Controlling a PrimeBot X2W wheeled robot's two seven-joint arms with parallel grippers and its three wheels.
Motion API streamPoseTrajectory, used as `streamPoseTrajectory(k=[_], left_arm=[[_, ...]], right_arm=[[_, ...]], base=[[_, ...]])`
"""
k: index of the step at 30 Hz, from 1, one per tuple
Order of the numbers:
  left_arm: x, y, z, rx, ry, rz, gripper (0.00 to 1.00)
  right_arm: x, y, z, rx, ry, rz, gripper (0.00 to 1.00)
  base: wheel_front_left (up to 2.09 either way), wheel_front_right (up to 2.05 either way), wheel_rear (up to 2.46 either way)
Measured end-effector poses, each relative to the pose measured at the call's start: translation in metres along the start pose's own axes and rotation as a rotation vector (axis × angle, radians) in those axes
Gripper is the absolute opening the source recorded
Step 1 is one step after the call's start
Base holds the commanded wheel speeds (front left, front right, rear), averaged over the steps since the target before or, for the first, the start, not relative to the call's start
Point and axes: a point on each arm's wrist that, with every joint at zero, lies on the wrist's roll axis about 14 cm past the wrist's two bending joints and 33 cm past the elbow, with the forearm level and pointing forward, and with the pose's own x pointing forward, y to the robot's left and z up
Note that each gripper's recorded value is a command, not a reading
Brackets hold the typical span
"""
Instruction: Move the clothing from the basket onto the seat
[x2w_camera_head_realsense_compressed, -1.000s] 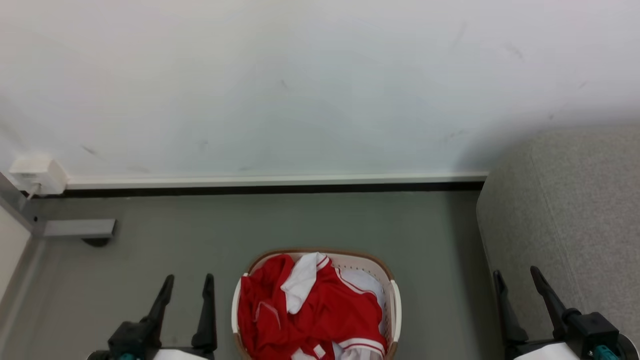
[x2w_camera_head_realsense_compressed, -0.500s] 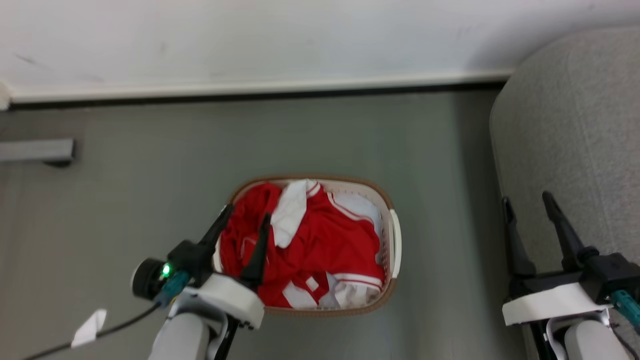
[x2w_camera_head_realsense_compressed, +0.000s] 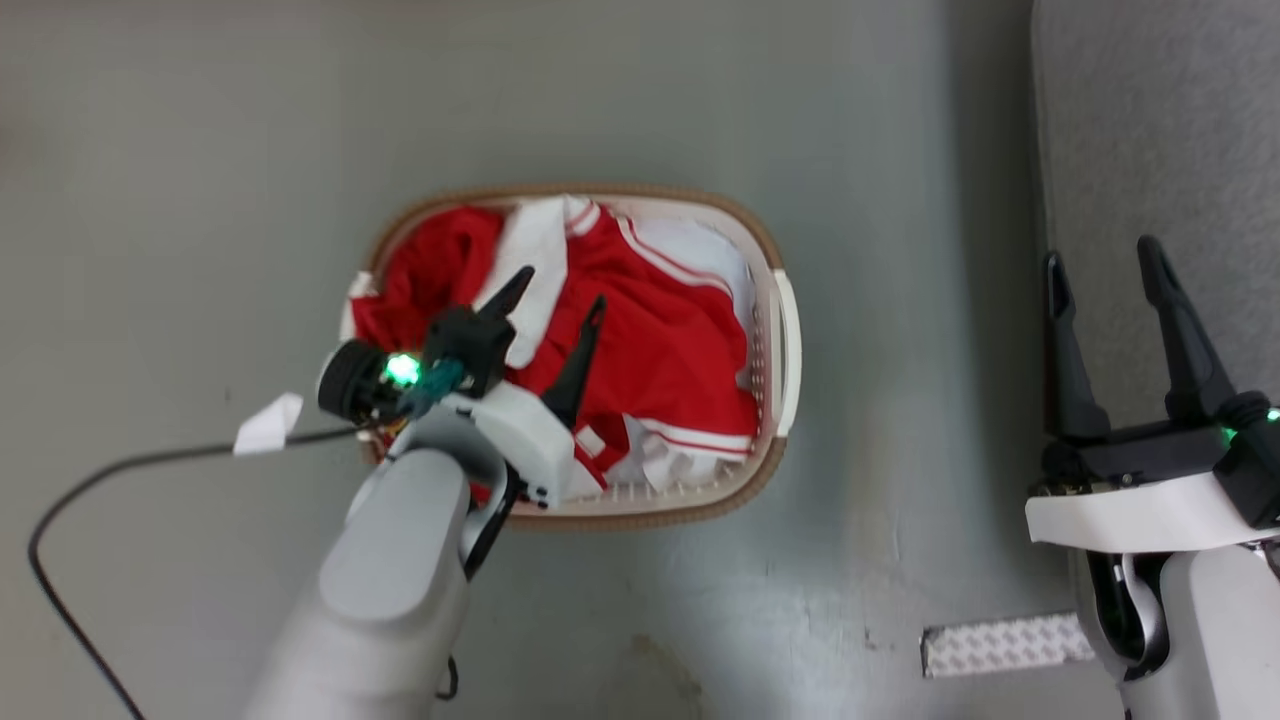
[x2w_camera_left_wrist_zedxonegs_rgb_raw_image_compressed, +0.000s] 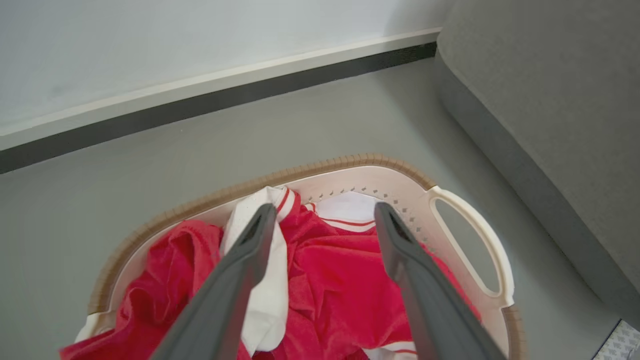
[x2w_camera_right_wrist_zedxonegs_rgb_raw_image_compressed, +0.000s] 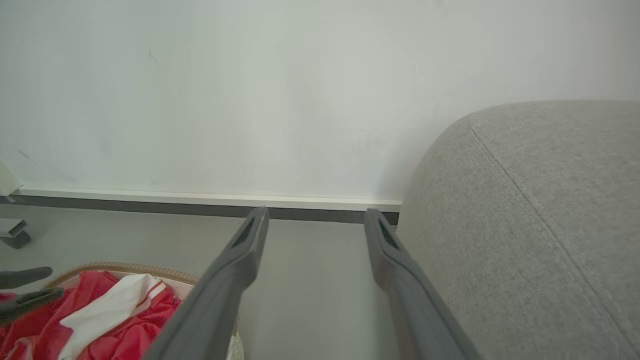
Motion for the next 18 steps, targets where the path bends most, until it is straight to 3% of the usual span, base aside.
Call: streamPoseTrajectory(k=[7, 18], left_arm=[[0.024, 0.000, -0.069, 0.000, 0.213, -0.019, 1.00], [0.036, 0.022, -0.120, 0.055, 0.356, 0.055, 1.00]], right_arm=[[0.007, -0.008, -0.032, 0.009, 0.052, -0.010, 1.00], [0.008, -0.022, -0.054, 0.018, 0.088, -0.044, 1.00]], base=[[0.00, 0.00, 0.00], [0.00, 0.00, 0.00]])
